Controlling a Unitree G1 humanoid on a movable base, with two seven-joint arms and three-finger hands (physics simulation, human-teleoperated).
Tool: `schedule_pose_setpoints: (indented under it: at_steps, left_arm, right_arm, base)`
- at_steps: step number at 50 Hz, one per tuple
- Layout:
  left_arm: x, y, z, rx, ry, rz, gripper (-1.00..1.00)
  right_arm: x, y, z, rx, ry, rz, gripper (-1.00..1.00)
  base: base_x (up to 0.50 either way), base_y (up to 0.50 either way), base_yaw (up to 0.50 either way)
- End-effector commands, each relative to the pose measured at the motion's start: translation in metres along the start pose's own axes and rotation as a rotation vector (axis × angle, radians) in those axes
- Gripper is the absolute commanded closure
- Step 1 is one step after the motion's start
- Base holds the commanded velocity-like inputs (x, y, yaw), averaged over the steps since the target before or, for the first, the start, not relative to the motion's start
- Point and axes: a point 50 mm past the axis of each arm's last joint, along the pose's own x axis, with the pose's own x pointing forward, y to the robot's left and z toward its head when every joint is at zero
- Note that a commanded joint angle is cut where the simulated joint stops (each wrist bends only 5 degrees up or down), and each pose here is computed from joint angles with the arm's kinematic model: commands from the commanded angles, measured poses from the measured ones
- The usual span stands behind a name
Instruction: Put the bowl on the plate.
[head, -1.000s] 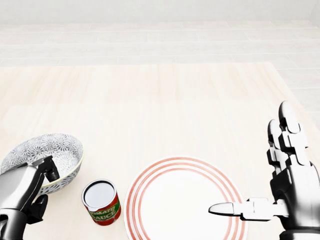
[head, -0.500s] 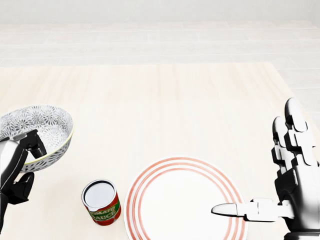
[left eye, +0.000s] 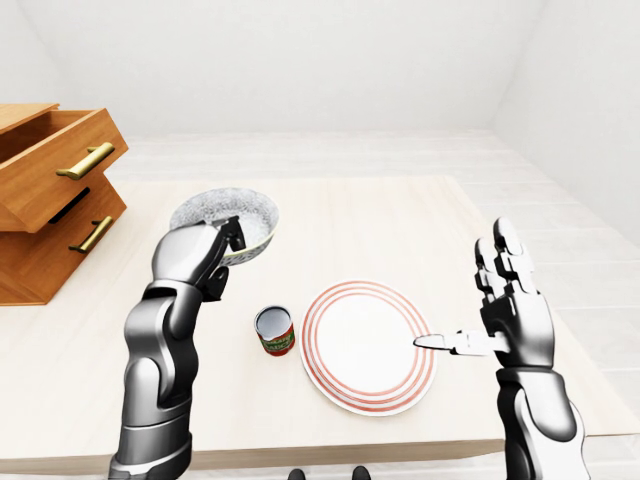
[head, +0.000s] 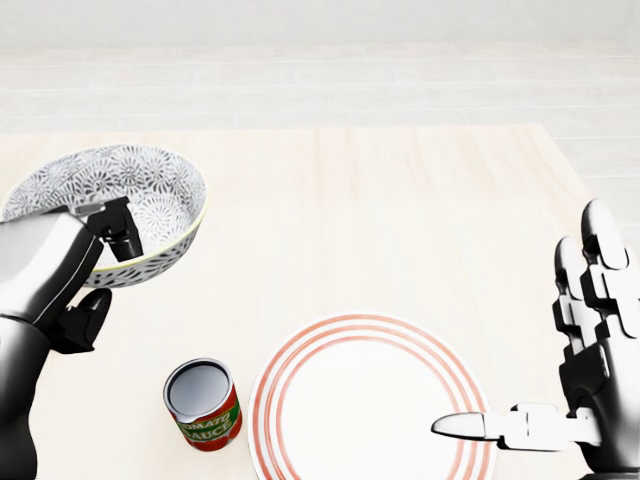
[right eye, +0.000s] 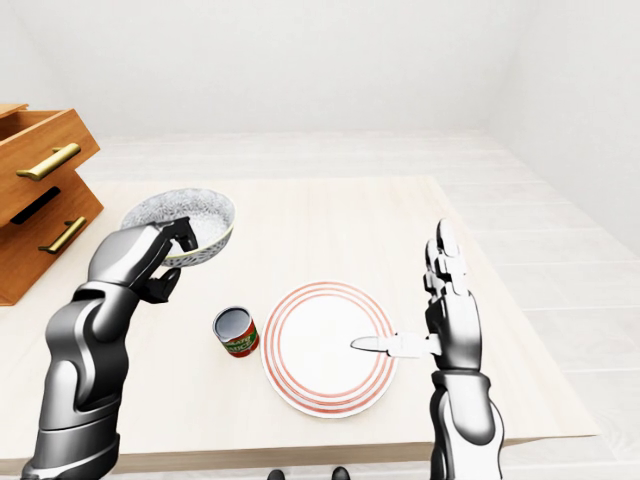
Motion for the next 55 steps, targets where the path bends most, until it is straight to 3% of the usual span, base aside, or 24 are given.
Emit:
schedule_pose_setpoints:
  at_steps: [1,22,43,55]
  left_arm:
    - [0.002,0.017,0.034,0.019,-0.095,0.038,1.00]
    - [-0.010,0.020,0.079,-0.005,-0.221,0.058,1.00]
    - [-0.019,0.011,0.104,-0.030,-0.270,0.045,1.00]
    - [-0.026,0.000,0.118,-0.055,-0.301,0.046,1.00]
  right_arm:
    - [-0.002,-0.004,-0.001,0.000,0.009,-0.007,-1.00]
    - [-0.012,-0.013,0.000,-0.005,0.021,-0.014,-1.00]
    - [-0.023,-0.022,0.017,-0.034,-0.026,-0.032,-1.00]
    - [-0.026,-0.025,0.011,-0.026,0.000,-0.040,-1.00]
  base:
    - [0.00,0.00,0.00]
    - [0.00,0.00,0.00]
    - [0.00,0.00,0.00]
    - [0.00,0.00,0.00]
